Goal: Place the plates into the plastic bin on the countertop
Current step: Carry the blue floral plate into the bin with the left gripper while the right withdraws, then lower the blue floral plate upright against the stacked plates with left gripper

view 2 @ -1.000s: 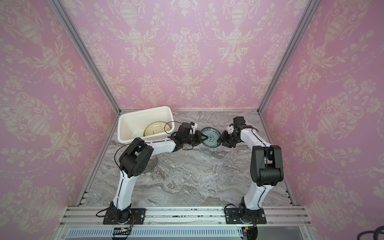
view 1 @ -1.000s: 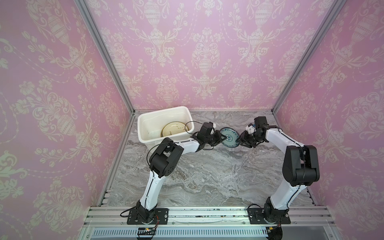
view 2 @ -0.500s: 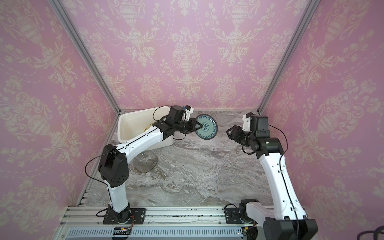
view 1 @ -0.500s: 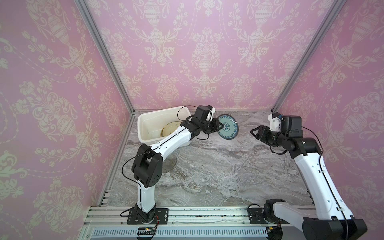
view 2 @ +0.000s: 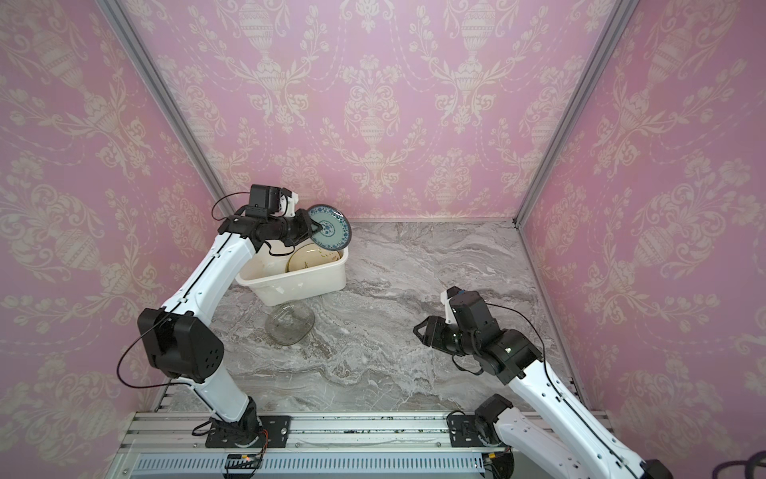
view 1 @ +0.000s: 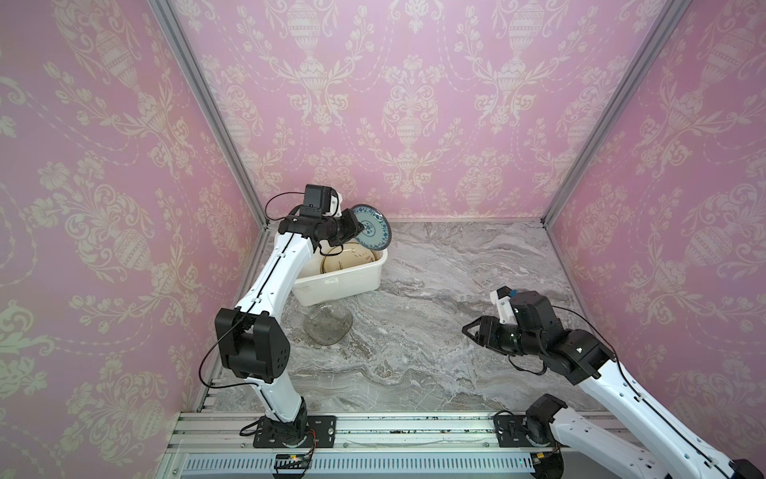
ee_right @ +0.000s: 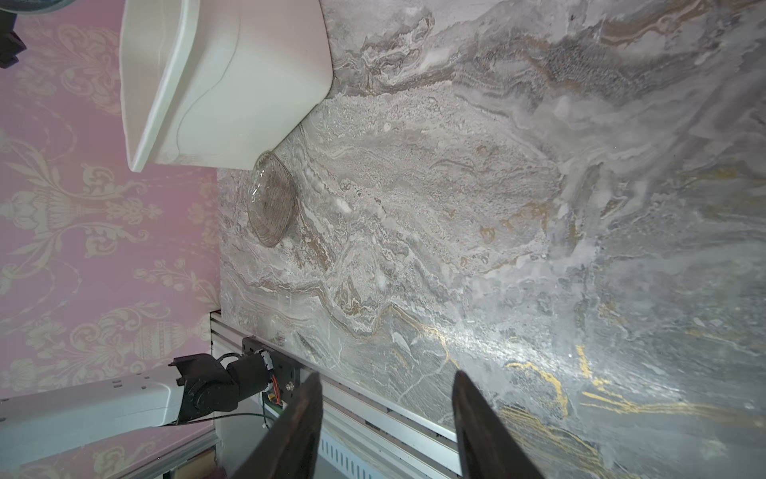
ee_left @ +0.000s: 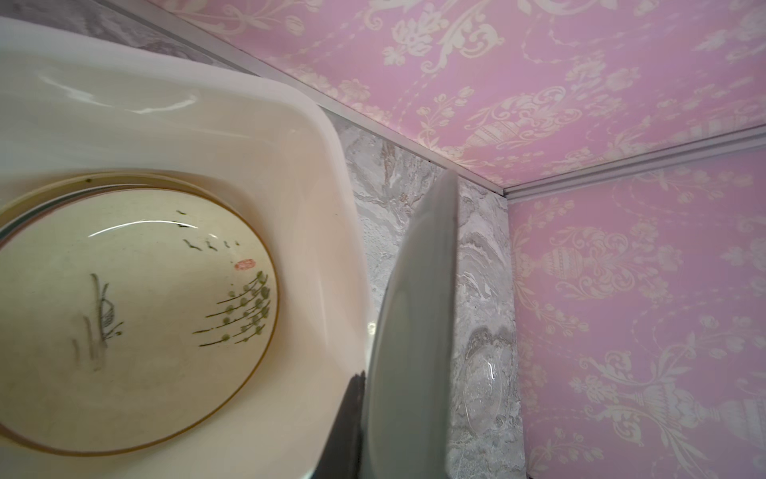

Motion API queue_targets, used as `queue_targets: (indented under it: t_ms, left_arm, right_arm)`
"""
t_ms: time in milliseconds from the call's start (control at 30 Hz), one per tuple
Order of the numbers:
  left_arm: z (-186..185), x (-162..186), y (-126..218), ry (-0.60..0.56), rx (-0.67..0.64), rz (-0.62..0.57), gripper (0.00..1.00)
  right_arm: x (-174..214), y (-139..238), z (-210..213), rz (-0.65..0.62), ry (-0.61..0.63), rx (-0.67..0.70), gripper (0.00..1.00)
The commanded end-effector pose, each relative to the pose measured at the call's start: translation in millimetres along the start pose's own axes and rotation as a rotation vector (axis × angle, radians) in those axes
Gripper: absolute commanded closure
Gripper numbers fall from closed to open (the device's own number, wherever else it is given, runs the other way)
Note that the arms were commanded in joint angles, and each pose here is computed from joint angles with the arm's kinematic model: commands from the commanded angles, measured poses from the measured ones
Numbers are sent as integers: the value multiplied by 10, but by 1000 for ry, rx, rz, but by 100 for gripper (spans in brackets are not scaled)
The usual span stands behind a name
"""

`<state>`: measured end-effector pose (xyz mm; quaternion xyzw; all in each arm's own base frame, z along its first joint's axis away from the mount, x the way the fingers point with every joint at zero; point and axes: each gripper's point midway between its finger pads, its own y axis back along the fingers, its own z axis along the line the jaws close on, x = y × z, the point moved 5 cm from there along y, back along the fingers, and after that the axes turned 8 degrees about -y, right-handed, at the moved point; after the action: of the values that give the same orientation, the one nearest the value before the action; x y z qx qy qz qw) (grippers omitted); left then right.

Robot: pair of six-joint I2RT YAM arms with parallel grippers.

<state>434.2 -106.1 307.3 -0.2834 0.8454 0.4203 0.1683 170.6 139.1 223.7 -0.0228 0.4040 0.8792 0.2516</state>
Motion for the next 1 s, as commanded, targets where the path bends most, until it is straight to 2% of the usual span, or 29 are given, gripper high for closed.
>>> queue_targets:
  t_ms: [0, 133, 333, 633, 967]
  left_arm:
    - [313, -5, 165, 43, -79, 3, 100]
    - [624, 9, 110, 143, -77, -3, 100]
    - [736, 128, -22, 163, -56, 48, 97]
    - [1043, 292, -258, 162, -159, 126, 96]
    - [1213, 375, -578, 227, -139, 175, 96]
  right_arm:
    - [-100, -178, 69, -42, -25, 19, 49]
    - [-191, -340, 302, 1, 22, 50, 49]
    - [-255, -457, 516, 45, 85, 100, 49]
    - [-227, -460, 440, 14, 52, 91, 49]
    - [-195, -394, 328, 5, 76, 131, 49]
